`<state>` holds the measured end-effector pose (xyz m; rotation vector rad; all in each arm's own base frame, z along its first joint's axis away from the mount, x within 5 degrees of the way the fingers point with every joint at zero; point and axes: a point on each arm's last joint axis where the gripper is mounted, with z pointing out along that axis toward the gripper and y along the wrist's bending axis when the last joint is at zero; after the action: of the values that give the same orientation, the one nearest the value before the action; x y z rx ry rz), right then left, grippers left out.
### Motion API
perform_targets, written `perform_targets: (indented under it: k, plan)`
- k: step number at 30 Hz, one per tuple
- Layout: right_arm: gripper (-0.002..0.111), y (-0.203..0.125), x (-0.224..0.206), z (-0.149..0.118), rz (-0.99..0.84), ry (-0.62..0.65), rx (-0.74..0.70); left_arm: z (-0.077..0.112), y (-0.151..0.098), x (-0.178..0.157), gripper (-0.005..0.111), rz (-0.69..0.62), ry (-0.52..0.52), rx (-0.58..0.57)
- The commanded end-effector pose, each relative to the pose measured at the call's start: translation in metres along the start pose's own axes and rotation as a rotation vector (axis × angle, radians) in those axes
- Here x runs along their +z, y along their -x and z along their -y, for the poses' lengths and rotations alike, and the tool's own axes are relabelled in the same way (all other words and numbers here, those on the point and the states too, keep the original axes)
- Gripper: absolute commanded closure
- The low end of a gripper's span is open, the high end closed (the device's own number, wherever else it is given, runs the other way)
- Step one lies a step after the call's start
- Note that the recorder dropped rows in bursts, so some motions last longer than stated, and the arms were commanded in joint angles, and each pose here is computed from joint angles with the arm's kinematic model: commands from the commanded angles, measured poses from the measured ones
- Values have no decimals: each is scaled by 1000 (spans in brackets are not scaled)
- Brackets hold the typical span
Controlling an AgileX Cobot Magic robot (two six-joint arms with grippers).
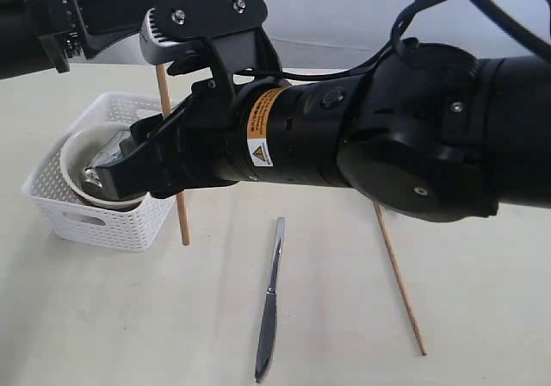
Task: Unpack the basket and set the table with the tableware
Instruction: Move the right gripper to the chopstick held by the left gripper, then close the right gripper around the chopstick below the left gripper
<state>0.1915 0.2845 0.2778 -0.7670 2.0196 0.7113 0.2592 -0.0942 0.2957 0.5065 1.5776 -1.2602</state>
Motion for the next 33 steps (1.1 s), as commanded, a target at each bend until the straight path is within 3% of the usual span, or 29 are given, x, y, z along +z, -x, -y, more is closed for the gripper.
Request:
perform_targets:
  k: [1, 21, 26, 33]
  plan:
    - [50, 0, 1, 2, -1, -7, 4, 3, 7, 0, 107, 52, -22, 26]
    - [50, 4, 0, 0, 37, 16, -8, 4, 8, 0, 107, 66, -33, 62]
    - [50, 0, -2, 4, -22, -27, -178, 4, 8, 0, 107, 66, -34, 57]
    - [50, 2, -7, 4, -22, -36, -139, 4, 9, 0, 107, 77, -32, 38]
